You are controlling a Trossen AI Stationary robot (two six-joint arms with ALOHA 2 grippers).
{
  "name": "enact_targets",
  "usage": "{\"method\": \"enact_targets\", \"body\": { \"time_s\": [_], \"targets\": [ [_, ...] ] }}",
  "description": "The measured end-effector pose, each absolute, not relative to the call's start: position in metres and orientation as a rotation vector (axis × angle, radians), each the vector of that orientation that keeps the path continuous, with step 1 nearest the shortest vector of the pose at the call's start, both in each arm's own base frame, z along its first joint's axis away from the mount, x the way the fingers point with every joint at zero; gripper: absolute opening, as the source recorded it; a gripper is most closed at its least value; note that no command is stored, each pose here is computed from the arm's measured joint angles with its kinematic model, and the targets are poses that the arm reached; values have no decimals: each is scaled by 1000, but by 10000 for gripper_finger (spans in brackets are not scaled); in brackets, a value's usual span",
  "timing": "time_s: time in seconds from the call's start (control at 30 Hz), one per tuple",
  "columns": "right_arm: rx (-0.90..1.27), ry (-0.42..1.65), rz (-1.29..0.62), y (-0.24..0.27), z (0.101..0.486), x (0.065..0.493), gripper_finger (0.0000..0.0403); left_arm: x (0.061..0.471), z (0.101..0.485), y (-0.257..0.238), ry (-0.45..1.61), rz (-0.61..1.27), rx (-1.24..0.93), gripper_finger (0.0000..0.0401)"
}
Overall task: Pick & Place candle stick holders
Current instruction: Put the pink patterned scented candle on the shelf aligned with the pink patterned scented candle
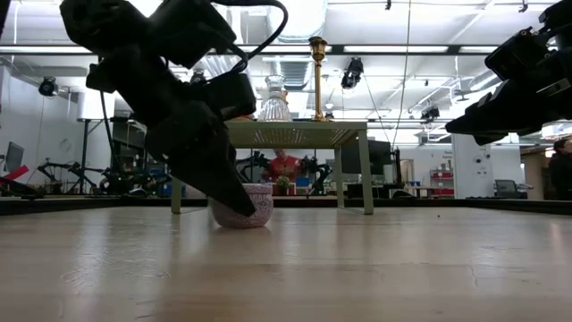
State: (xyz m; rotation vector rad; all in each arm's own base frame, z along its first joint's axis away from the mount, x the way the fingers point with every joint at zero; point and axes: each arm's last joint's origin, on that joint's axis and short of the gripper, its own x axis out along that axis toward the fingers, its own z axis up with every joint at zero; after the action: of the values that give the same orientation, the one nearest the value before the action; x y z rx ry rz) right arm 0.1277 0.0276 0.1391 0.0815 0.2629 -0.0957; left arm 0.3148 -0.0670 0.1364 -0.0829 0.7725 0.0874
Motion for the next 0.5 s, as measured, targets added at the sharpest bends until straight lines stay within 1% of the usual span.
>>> {"method": "enact_targets", "body": {
  "time_s": [0.07, 0.23, 0.33, 0.5],
  "targets": [
    [82, 263, -96, 28, 139, 128, 8, 315, 137, -67, 773, 86, -83, 302],
    [82, 263, -96, 28, 139, 128, 8, 314, 143, -67, 764, 73, -85, 307],
    [82, 263, -96, 28, 139, 128, 8, 311, 154, -66, 741, 65, -93, 313],
    [82, 263, -96, 28, 139, 128, 8, 302, 176, -64, 710, 60, -97, 308]
  ]
}}
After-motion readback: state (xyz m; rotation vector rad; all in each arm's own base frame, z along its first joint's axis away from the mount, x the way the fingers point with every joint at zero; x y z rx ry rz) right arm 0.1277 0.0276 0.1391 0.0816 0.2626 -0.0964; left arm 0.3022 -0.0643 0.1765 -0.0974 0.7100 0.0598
